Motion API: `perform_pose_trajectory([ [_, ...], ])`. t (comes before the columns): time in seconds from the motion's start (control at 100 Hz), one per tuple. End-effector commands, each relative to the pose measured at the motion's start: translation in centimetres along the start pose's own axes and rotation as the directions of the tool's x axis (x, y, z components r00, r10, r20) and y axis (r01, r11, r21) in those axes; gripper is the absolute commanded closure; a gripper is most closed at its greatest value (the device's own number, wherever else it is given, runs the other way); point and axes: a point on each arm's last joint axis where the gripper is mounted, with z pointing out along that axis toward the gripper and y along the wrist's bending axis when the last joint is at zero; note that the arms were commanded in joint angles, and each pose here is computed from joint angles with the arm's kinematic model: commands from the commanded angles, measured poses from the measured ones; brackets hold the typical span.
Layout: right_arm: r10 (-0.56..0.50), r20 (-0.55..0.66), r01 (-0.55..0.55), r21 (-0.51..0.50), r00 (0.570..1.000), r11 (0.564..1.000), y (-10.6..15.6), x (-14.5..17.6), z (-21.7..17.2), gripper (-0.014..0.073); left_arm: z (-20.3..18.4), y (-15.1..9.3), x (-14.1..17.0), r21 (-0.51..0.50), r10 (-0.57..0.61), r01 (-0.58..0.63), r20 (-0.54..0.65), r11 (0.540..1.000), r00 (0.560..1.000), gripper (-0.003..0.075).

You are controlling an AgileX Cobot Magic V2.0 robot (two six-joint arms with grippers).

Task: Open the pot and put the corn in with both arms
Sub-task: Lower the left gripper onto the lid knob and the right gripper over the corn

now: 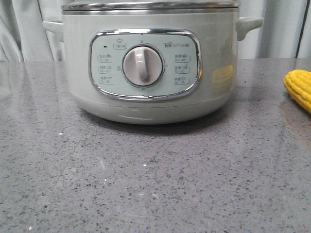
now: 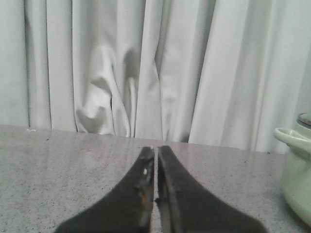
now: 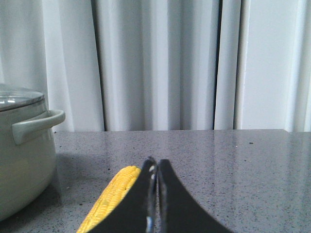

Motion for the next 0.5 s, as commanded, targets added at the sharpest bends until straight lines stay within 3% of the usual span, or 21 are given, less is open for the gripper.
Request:
perform_pose_trajectory([
  [0.0, 0.001, 0.078, -0.002, 0.016, 0.997, 1.0, -0.1, -0.9, -0.1, 0.0652, -0.1, -0.5, -3.1, 0.015, 0.043, -0.045, 0.087, 0.999, 0.995, 0.0741],
  [0.24, 0.002, -0.043, -0.002, -0.02, 0.999, 1.0, 0.1, -3.7, -0.4, 0.0652, 1.6, -1.2, -8.1, 0.013, 0.069, -0.07, 0.058, 0.997, 0.996, 0.0741],
  [0.49, 0.042, -0.224, -0.054, -0.049, 0.974, 0.997, 0.4, -5.7, 0.9, 0.0652, 4.5, -1.5, -9.6, 0.008, 0.07, -0.07, -0.006, 0.998, 0.998, 0.0741],
])
